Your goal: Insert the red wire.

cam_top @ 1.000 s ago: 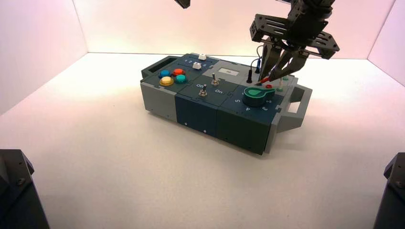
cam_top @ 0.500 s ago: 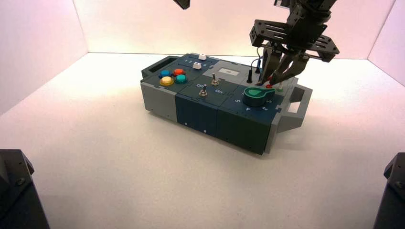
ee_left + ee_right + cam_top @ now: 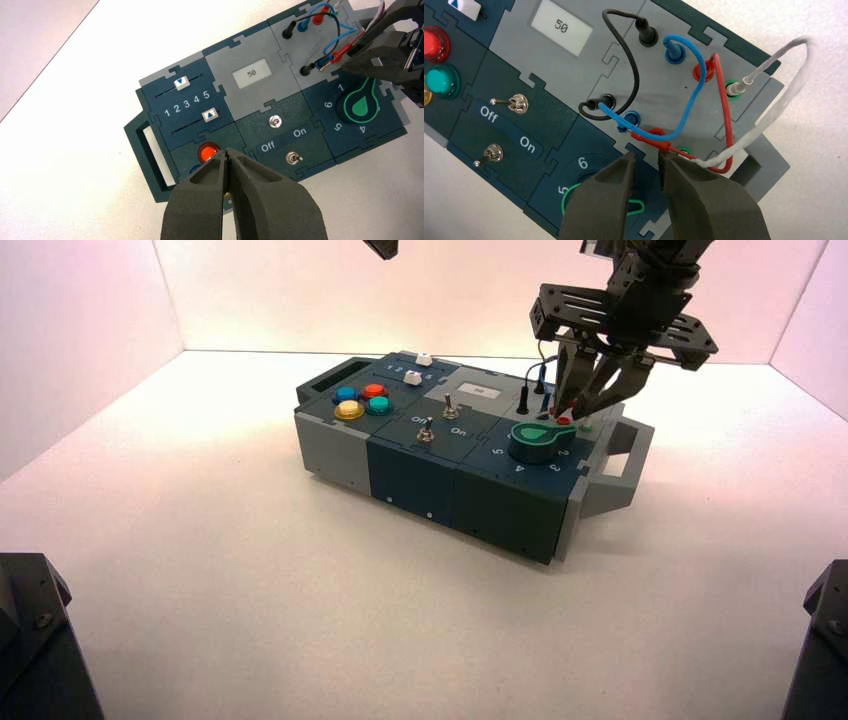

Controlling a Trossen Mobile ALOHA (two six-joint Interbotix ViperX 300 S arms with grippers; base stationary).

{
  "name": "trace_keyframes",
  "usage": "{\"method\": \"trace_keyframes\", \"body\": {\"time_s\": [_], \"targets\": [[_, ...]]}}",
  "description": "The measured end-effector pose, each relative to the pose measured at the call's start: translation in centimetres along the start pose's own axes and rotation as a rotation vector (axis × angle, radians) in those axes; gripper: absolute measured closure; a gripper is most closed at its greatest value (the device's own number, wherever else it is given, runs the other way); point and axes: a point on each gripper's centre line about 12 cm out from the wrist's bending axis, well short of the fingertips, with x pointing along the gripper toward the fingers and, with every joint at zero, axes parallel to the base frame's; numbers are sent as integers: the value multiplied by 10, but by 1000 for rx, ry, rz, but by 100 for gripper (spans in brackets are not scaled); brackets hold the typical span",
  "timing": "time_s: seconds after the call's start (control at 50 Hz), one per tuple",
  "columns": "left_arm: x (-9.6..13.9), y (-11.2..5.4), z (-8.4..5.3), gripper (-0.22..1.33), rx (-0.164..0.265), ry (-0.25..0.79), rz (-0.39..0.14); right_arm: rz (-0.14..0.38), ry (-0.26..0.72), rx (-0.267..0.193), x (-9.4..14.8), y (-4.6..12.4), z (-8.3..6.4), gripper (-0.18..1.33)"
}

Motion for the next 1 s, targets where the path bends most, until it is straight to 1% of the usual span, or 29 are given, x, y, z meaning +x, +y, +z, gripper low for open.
{"method": "trace_keyframes", "body": {"time_s": [0.48,0.62,0.68,1.0], "targets": [[-1,-1,0,128,2,0,-1,-11,17,-1,12,0,1,58],[0,-1,0,128,3,1,-2,-13,13,-9,13,0,4,58],[0,-1,0,128,3,1,-2,-9,0,-12,12,2,8,58],[1,-2,0,128,4,3,-3,-9,-4,-15,13,3,12,58]]}}
